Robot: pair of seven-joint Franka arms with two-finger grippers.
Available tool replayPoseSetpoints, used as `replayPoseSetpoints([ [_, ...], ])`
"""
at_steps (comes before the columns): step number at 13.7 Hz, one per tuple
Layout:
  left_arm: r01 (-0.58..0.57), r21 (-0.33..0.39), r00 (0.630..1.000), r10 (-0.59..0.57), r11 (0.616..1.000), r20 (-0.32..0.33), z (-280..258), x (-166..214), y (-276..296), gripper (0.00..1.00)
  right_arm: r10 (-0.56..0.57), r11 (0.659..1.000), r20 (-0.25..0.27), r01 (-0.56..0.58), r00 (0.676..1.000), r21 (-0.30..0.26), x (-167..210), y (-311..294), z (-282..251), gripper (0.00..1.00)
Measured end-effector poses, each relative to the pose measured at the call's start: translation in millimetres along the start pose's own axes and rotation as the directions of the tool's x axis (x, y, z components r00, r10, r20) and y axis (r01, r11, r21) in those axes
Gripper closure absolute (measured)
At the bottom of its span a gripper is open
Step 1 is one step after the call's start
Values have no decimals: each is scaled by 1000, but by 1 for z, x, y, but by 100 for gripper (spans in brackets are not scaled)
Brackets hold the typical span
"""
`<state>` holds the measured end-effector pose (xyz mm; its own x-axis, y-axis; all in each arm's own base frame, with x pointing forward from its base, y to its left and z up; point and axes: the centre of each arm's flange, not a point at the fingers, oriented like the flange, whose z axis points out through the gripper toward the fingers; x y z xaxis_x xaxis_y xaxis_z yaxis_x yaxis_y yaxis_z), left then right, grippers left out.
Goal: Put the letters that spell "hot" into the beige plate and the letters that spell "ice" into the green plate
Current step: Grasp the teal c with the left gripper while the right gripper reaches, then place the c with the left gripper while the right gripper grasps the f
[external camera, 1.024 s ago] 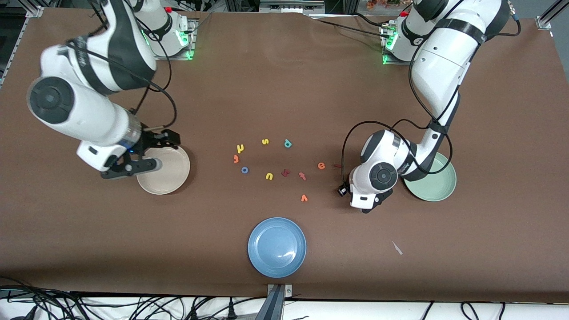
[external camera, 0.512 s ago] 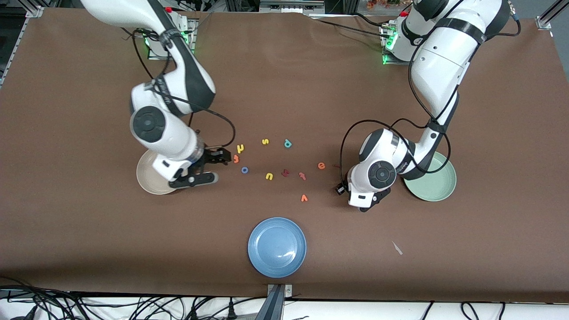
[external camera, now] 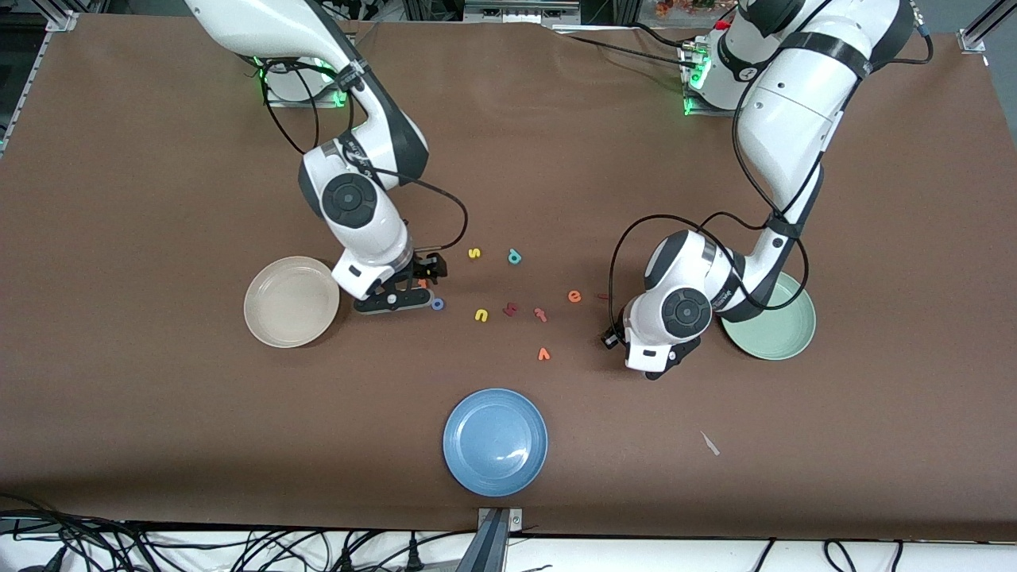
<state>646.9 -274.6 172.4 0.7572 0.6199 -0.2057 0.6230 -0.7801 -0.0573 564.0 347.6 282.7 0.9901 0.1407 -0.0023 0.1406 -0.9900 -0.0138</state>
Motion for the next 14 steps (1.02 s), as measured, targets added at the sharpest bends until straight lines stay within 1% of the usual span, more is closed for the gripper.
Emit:
replayPoseSetpoints([
  [1,2,-1,1000,-2,1000,0,0,1,-1,70,2,1000,4,-2,1000,-6,-3,-4,3,0],
  [2,6,-2,1000,-6,1000,0,-1,4,-2,74,3,1000,9,-3,1000,-9,-4,-5,7,0],
  [4,20,-7,1000,-20,1000,-1,-4,13,-7,74,6,1000,22,-5,1000,-14,-5,-2,19,0],
  [5,28,-14,1000,-28,999,-4,-10,19,-10,74,8,1000,19,-8,1000,-13,-7,-1,28,0],
  [6,33,-30,999,-34,999,-15,-22,26,-13,74,11,1000,4,-11,1000,-5,-12,1,40,0],
  [8,4,-53,999,-6,999,-41,-63,40,-24,74,14,1000,-24,-14,1000,10,-25,6,64,0],
  [10,-46,-33,998,45,998,-47,-110,57,-50,74,13,1000,-29,-13,999,12,-33,10,75,0],
  [11,-82,-11,996,82,997,-39,-131,69,-69,74,13,1000,-30,-13,999,13,-35,10,77,0],
  [13,-160,33,987,160,987,2,-157,94,-110,74,13,1000,-39,-12,999,17,-38,11,80,0],
  [14,-198,44,980,197,979,23,-162,108,-131,74,13,1000,-49,-12,999,22,-41,12,85,2],
])
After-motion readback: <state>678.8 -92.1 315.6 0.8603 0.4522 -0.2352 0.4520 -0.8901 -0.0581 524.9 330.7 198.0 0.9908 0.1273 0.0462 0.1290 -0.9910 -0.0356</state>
